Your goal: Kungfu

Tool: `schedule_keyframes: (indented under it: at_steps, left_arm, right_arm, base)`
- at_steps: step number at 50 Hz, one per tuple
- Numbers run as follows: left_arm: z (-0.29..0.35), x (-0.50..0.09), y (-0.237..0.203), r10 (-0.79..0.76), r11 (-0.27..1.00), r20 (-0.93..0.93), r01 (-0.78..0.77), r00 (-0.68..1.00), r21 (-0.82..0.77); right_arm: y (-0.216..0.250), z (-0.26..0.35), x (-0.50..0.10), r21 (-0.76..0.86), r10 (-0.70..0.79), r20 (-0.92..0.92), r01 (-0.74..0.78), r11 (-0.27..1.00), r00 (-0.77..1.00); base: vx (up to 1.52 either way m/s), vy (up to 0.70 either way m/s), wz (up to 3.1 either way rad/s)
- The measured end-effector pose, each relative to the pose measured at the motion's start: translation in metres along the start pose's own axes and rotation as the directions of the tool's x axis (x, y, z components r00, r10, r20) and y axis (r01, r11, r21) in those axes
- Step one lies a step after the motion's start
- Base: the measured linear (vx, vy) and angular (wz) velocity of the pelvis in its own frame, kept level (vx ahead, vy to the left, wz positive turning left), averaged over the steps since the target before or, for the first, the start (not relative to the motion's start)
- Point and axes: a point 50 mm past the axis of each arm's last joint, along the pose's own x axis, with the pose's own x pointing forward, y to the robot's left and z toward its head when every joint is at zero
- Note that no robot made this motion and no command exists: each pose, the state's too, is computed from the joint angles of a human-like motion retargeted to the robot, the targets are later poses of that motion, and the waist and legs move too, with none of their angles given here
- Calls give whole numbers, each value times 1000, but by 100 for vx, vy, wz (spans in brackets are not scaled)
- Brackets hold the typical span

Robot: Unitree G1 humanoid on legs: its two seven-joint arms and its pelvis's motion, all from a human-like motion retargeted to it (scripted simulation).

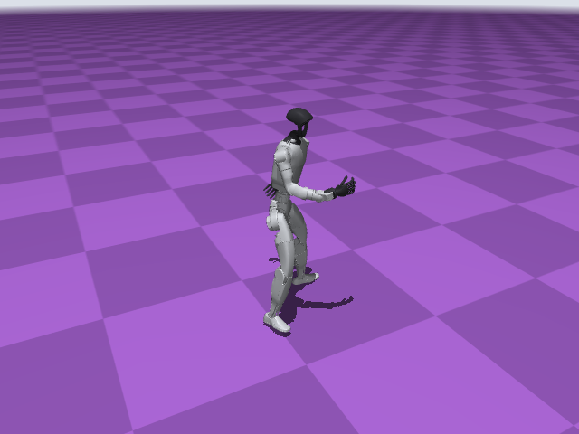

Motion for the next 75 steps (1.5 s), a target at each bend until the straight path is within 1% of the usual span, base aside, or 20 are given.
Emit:
schedule_keyframes:
  at_steps: [4,6,8,11,13,15,18,22,25,27,30,35,40,50,55,60,65,70,72,75]
  left_arm:
    - [124,-26,5,68,997,354,-72,933,-1]
    - [196,-60,1,111,994,603,-82,790,-75]
    - [261,-111,-10,103,990,825,22,556,-139]
    - [333,-214,-24,-10,941,994,336,105,-26]
    - [356,-284,-36,-87,856,974,485,-208,180]
    - [364,-344,-52,-135,735,872,543,-471,407]
    - [361,-405,-74,-149,555,695,522,-704,648]
    - [354,-440,-99,-115,417,585,495,-803,762]
    - [349,-444,-113,-83,336,579,525,-811,782]
    - [348,-443,-118,-62,282,592,555,-803,782]
    - [347,-435,-122,-56,260,622,591,-781,764]
    - [350,-423,-110,-94,406,662,578,-744,708]
    - [354,-406,-93,-92,523,722,584,-686,621]
    - [358,-383,-73,-26,529,778,652,-627,543]
    - [360,-383,-63,-43,592,782,615,-622,521]
    - [362,-373,-45,-126,752,816,482,-564,449]
    - [359,-327,-14,-232,931,918,199,-321,305]
    - [333,-242,21,-179,974,978,-122,108,192]
    - [315,-204,30,-127,945,947,-254,295,206]
    - [279,-149,36,-32,876,834,-386,550,288]
  right_arm:
    - [-71,30,-64,6,-361,119,363,932,925]
    - [-110,73,-104,5,-542,270,562,827,796]
    - [-136,131,-139,6,-622,450,694,720,641]
    - [-135,233,-166,-38,-502,719,748,663,481]
    - [-112,293,-173,-145,-310,841,737,660,443]
    - [-81,334,-174,-304,-105,884,731,611,455]
    - [-41,364,-168,-511,106,848,749,422,519]
    - [-5,374,-166,-517,245,841,850,104,482]
    - [13,370,-171,-361,365,857,929,-75,363]
    - [19,365,-172,-302,428,843,945,-126,327]
    - [15,361,-170,-318,417,837,935,-155,353]
    - [11,360,-172,-359,376,851,929,-91,366]
    - [9,361,-177,-322,374,859,937,-135,349]
    - [-2,364,-185,-355,311,862,915,-189,399]
    - [-9,364,-191,-344,281,869,906,-245,406]
    - [-26,358,-197,-400,166,873,869,-292,458]
    - [-65,320,-200,-547,-104,837,819,-172,537]
    - [-112,225,-214,-660,-491,597,737,149,634]
    - [-125,171,-229,-601,-637,431,730,325,639]
    - [-121,70,-256,-373,-800,129,776,508,586]
  base:
    - [-22,-67,-26]
    - [-16,-60,-4]
    - [-19,-53,18]
    - [-19,-42,24]
    - [-24,-27,-8]
    - [-23,-23,-29]
    - [-14,-14,-21]
    - [-4,-4,7]
    - [1,8,14]
    - [4,12,-8]
    - [9,14,-15]
    - [8,16,2]
    - [9,15,25]
    - [17,18,24]
    - [16,20,27]
    - [18,25,30]
    - [28,37,52]
    - [29,38,110]
    - [26,39,182]
    - [20,32,219]
